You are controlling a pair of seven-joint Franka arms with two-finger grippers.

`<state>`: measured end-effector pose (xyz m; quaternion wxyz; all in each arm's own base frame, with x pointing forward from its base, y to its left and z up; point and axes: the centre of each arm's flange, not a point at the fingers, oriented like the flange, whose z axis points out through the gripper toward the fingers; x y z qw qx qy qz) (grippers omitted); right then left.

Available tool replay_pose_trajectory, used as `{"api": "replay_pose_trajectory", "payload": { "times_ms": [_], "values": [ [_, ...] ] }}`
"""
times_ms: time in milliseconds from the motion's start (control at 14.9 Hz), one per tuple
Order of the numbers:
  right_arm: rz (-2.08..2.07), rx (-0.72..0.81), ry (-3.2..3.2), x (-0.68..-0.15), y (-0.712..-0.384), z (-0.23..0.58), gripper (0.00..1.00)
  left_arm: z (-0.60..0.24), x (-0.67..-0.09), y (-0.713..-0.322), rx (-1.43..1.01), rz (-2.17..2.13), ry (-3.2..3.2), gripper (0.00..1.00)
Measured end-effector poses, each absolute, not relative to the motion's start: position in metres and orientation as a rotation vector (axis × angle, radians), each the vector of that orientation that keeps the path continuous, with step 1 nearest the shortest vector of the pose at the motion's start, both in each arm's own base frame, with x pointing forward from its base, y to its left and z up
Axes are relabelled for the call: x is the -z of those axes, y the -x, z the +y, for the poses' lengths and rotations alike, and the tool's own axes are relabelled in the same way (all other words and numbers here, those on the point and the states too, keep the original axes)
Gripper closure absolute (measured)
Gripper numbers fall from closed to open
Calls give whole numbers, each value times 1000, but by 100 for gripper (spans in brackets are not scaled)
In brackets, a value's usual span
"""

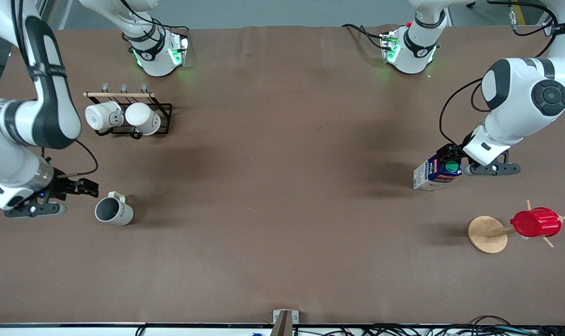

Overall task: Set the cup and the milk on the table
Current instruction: 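Lower the left gripper onto the milk carton while the right gripper reaches the mug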

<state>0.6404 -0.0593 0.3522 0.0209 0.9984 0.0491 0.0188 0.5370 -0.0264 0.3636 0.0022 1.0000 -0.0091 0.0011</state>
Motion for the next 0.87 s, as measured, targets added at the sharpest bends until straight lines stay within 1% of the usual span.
{"api": "replay_pose_trajectory", "payload": {
  "times_ms": [201,269,336,403,470,604,672,739,806,873],
  "values": [
    [193,-126,-3081,-305,-646,-60,0,-30,-356,-539,-12,-40,-3133,1],
    [212,-145,-3075,-290,-645,-61,0,-31,-352,-540,-9,-43,-3131,2],
    [229,-157,-3070,-278,-642,-63,0,-31,-350,-540,-4,-49,-3130,4],
    [238,-159,-3067,-267,-639,-65,0,-31,-347,-540,2,-67,-3130,4],
    [242,-156,-3064,-259,-636,-68,0,-30,-346,-540,6,-88,-3129,8],
    [240,-156,-3060,-251,-634,-73,1,-28,-345,-540,9,-125,-3127,28],
    [241,-162,-3058,-247,-633,-74,5,-27,-345,-539,10,-134,-3127,40],
    [241,-165,-3057,-243,-633,-74,15,-27,-345,-539,11,-141,-3127,49],
    [242,-164,-3057,-239,-633,-74,23,-27,-345,-539,11,-143,-3127,52],
    [243,-161,-3057,-234,-633,-74,39,-27,-345,-539,10,-144,-3127,52]
  ]
}}
